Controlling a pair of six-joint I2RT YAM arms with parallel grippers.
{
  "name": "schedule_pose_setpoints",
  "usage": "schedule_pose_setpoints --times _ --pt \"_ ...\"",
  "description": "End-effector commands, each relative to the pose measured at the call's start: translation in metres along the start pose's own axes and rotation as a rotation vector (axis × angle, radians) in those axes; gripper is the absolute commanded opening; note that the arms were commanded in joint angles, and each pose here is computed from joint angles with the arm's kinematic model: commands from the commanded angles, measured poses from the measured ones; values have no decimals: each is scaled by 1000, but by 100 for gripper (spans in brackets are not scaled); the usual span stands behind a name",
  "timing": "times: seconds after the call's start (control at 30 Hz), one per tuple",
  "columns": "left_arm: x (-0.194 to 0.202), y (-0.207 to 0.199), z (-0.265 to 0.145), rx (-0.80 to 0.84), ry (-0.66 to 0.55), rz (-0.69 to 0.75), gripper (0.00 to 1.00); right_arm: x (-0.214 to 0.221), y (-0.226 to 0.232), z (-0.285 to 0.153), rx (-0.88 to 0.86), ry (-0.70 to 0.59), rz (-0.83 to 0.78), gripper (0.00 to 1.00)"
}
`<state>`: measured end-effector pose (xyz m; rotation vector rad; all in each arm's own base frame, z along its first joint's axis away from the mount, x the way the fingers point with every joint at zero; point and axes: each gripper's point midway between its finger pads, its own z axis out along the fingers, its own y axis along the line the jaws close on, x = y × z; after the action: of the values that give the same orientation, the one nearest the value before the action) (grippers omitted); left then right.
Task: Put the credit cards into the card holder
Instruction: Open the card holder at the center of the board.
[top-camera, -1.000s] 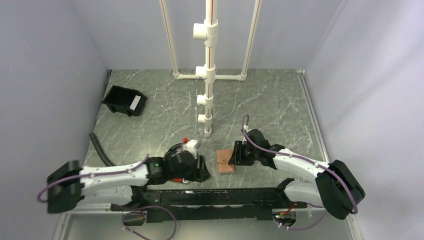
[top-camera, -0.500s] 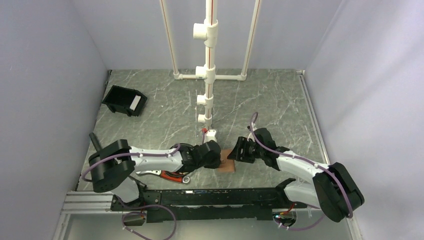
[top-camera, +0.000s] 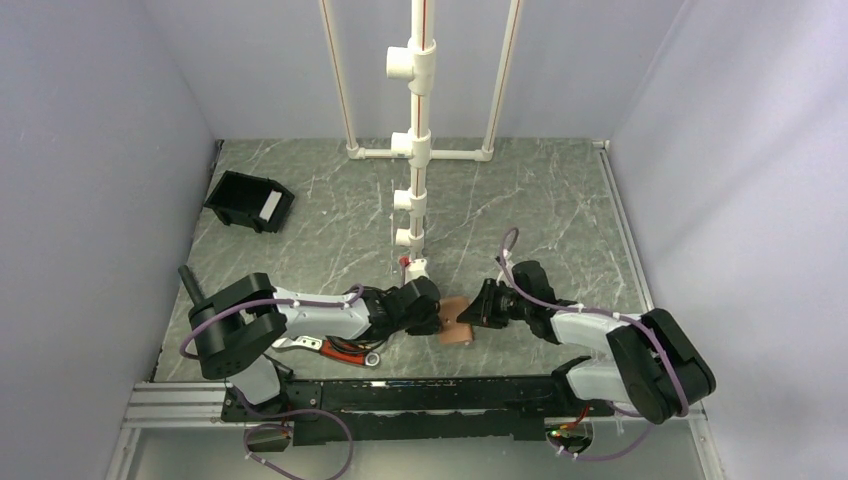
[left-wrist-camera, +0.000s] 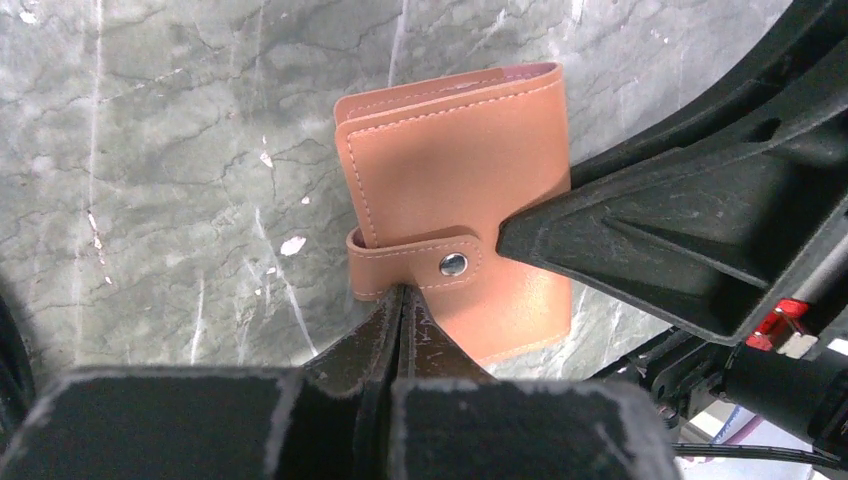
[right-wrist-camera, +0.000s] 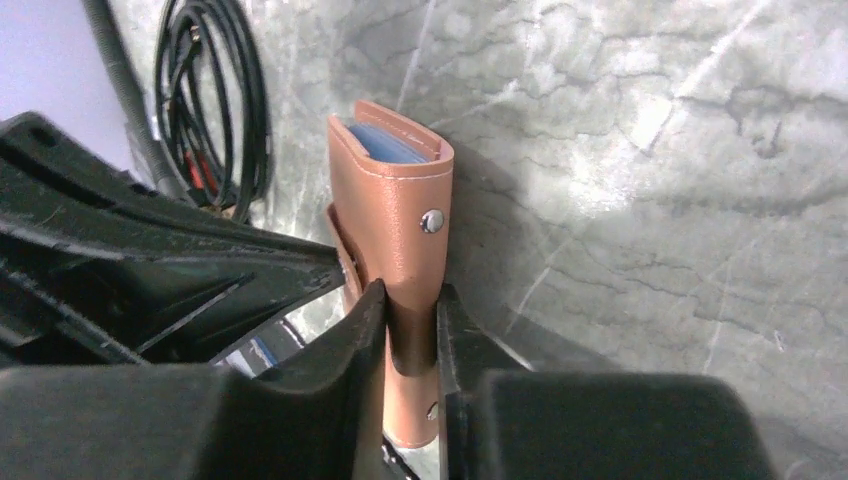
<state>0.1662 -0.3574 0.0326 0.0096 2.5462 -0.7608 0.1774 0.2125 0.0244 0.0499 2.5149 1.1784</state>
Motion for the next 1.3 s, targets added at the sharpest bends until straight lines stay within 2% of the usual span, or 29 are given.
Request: schedule_pose_setpoints --times 0.0,0.07,0.13,0.17,0.2,0.37,0.47,0.53,0.63,0.87,1.07,1.2,1.27 --pt "19 20 3 -47 59 7 8 11 17 -2 -109 24 -1 8" --pt "11 5 -1 15 38 35 24 9 18 -3 -84 1 -24 0" --pt "2 -13 -8 60 17 60 49 7 17 -6 -48 -25 -38 0" --pt "-1 -20 -10 67 6 66 56 4 18 -9 -35 -45 -45 0" --pt "-4 -25 -12 63 -5 64 57 1 17 -11 -10 -63 -49 0" --pt "-6 -12 -6 -155 12 -38 49 -15 11 -22 108 -166 -75 0" --pt "-8 -24 -4 -143 22 -39 44 -16 14 -23 119 -162 -78 0" --pt "-12 -38 -9 -79 -11 -37 47 -17 12 -23 136 -161 -66 0" --pt "-21 -39 -15 -88 -57 -36 55 -14 14 -22 125 -148 -62 0" --pt "-22 -40 -1 -117 -37 -16 44 -13 20 -24 99 -148 -67 0" --pt "-20 -37 9 -134 -33 10 53 -9 25 -23 75 -128 -73 0" --pt "-14 -23 13 -206 -4 7 40 -10 28 -29 81 -143 -74 0" --pt "-15 -8 10 -262 -8 13 31 -12 27 -32 95 -152 -75 0"
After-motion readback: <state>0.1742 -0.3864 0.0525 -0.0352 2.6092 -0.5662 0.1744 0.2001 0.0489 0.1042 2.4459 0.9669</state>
